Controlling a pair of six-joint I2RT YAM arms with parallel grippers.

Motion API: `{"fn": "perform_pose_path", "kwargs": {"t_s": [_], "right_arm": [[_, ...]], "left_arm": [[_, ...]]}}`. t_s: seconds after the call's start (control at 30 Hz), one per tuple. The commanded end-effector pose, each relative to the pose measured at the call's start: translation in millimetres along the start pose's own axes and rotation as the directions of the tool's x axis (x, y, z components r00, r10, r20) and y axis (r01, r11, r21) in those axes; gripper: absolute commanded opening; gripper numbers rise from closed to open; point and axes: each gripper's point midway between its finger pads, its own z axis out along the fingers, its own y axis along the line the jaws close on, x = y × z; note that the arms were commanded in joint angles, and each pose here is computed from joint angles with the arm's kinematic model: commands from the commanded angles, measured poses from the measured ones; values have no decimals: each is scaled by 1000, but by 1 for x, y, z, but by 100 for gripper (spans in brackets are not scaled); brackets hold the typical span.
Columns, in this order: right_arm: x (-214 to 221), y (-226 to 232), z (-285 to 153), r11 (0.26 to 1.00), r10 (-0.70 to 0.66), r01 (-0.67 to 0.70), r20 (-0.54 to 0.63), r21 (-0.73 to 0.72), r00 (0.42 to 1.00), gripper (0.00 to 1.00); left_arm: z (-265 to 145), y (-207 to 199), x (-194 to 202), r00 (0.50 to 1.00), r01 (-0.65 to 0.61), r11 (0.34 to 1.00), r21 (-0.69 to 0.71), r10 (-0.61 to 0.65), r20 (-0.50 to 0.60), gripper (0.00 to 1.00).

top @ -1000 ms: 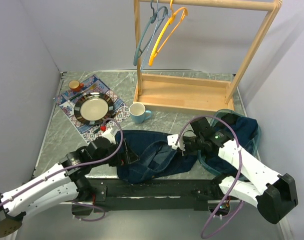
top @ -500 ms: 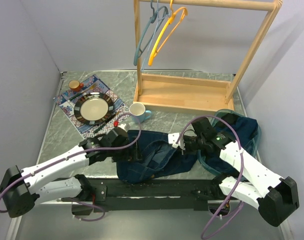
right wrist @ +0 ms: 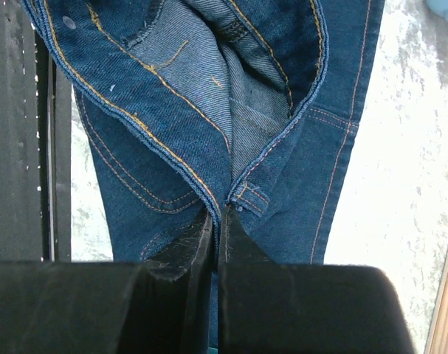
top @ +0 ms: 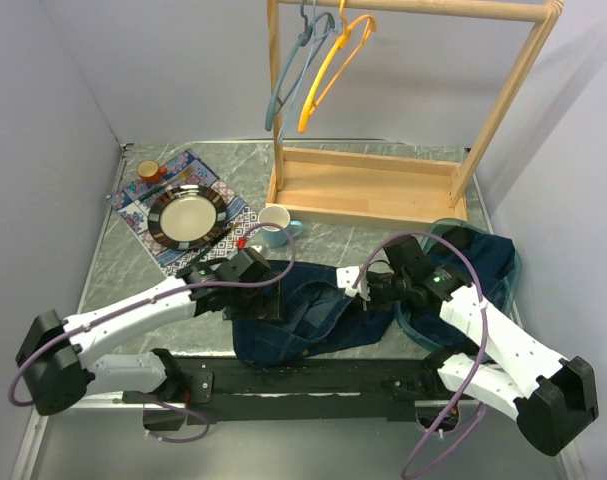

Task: Place the skirt on the hanger

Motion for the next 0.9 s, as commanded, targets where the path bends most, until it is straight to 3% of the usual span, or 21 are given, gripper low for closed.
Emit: {"fn": "perform_pose_path", "kwargs": {"t_s": [0.0, 0.3, 0.47, 0.67, 0.7, 0.87], "right_arm": [[-7, 4, -2, 1000, -9, 9, 41, 3, 999, 0], [-7, 1, -9, 999, -20, 19, 24, 35, 1000, 0], [-10, -6, -18, 997, -24, 23, 11, 78, 1000, 0], [-16, -16, -26, 992, -6, 5, 7, 126, 1000, 0], [-17, -18, -27, 991, -7, 6, 9, 133, 1000, 0], [-20, -37, -42, 975, 21, -16, -22, 222, 1000, 0]], "left_arm": [[-5, 3, 1, 999, -47, 997, -65, 46, -10, 86], [-27, -1, 32, 994, -34, 998, 52, 39, -100, 55], [-40, -6, 46, 990, -17, 990, 137, 36, -135, 42], [-49, -9, 61, 980, -15, 979, 204, 54, -189, 10], [-50, -8, 63, 979, -17, 980, 201, 56, -194, 1], [-60, -1, 50, 991, -22, 988, 154, 42, -127, 1]]}}
